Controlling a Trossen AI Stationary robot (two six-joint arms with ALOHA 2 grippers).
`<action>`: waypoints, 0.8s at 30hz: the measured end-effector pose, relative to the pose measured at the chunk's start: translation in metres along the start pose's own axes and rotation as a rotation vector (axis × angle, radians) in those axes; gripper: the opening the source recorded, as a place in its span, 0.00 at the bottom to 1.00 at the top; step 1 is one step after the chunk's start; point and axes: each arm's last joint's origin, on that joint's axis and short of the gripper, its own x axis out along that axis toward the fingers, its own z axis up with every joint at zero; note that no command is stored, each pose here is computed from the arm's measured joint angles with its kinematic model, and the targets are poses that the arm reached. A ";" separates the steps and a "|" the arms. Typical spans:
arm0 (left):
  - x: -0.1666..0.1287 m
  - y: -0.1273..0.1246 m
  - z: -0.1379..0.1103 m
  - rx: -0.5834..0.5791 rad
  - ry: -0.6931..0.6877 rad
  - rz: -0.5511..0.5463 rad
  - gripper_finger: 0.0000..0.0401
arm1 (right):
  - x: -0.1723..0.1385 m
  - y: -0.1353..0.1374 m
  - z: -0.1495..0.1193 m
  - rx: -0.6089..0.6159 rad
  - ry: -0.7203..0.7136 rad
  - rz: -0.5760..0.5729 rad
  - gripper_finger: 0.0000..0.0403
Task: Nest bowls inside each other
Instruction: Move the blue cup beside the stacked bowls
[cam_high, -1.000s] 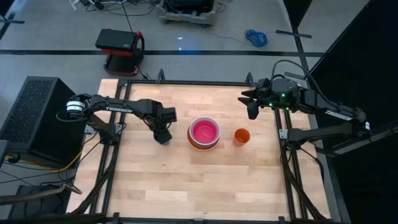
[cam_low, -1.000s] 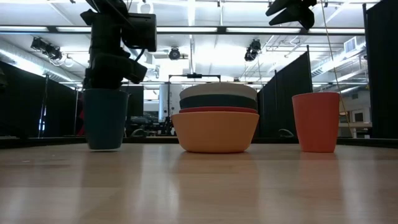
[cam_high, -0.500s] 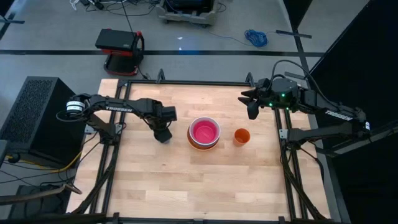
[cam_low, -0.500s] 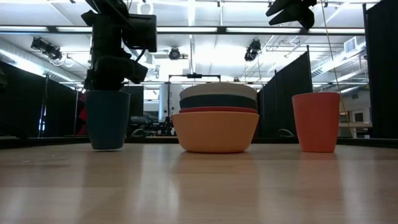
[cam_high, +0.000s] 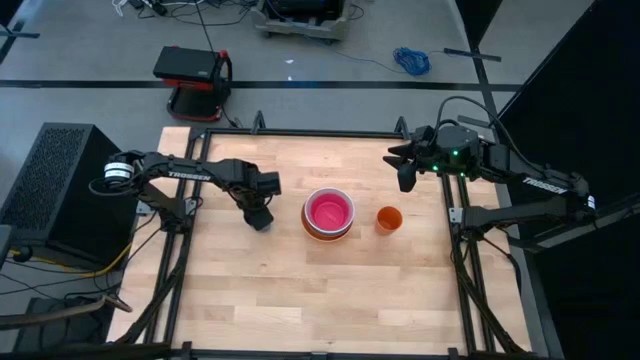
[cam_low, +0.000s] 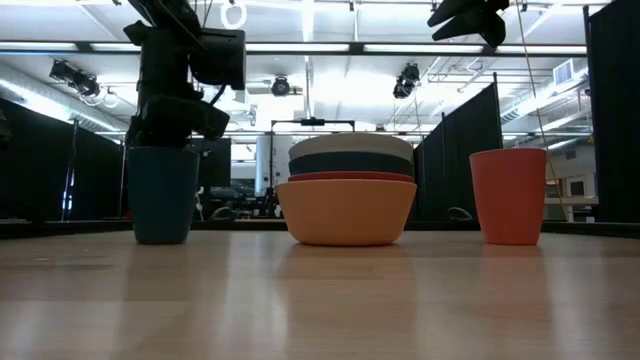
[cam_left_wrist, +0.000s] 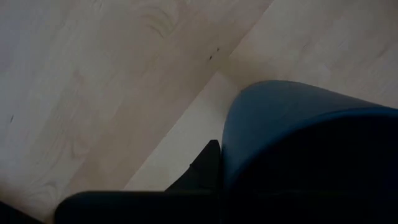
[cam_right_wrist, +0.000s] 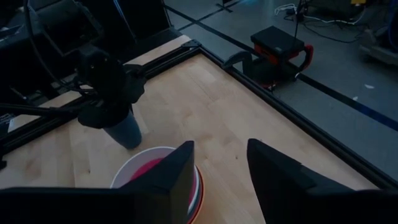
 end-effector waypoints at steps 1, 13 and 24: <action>0.000 0.000 0.000 0.000 0.000 0.000 0.00 | 0.000 0.000 0.000 0.000 0.000 0.000 0.33; 0.002 0.000 0.000 0.000 0.008 0.000 0.02 | 0.000 0.000 0.000 -0.002 0.000 0.000 0.37; 0.003 -0.001 0.001 -0.002 0.000 -0.009 0.10 | 0.000 0.000 0.000 -0.006 0.000 0.000 0.35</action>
